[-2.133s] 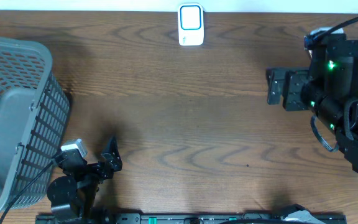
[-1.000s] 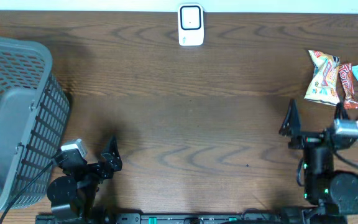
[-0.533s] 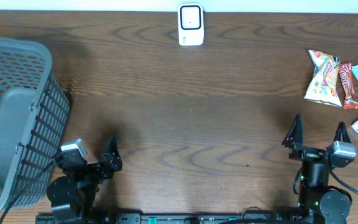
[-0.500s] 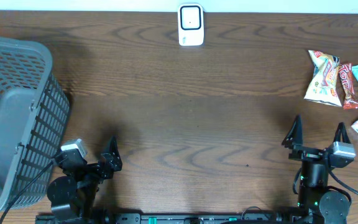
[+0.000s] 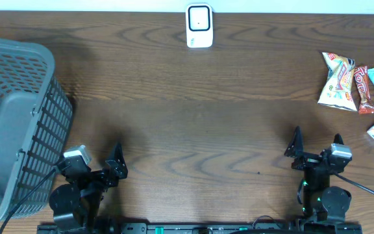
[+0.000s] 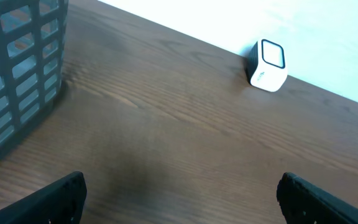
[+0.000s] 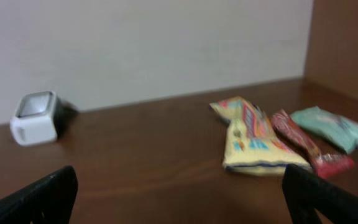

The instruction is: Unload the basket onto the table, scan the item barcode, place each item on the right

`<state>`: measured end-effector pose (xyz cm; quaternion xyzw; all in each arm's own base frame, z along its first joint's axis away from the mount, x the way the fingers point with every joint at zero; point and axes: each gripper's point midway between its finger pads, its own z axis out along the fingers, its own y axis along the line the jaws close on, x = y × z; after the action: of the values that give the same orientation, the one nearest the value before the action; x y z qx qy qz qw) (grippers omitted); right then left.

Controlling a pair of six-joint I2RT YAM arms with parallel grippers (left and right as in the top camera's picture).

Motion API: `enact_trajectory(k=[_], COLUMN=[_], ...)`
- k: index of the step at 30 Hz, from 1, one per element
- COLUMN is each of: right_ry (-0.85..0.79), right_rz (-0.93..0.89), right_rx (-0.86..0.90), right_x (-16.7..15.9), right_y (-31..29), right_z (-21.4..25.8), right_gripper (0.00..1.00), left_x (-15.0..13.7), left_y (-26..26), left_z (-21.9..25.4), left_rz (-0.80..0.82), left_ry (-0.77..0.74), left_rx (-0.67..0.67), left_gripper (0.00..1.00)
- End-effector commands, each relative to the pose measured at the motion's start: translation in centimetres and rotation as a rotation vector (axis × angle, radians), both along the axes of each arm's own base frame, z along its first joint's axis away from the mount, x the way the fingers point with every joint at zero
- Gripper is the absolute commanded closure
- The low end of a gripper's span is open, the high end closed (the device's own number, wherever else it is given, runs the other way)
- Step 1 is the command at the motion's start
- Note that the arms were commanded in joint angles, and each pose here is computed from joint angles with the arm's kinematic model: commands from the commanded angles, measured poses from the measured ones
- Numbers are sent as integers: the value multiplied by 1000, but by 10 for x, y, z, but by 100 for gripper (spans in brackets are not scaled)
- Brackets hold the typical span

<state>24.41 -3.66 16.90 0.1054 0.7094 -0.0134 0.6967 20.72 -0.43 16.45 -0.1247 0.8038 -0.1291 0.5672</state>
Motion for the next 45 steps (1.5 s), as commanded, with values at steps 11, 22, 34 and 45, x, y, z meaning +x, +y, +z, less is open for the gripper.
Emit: enact_trajectory(k=[11,22,34,45], right_ry=[45,44,44,44], right_rz=[49,49,49,49], right_rx=[16,16,16,16], right_x=[0,0,0,0], right_y=[8,8,8,8], right_z=[-13,-12,-12,-12], right_gripper=[1,1,1,1], left_x=[0,0,0,14], left_y=[-2,-2,-2,-7], left_z=[0,0,0,-27], left_rz=[-7,-7,-10,-28], left_ry=[-3,-3,-3,-11], left_rx=[-8,-8,-8,44], left_gripper=[2,2,2,2])
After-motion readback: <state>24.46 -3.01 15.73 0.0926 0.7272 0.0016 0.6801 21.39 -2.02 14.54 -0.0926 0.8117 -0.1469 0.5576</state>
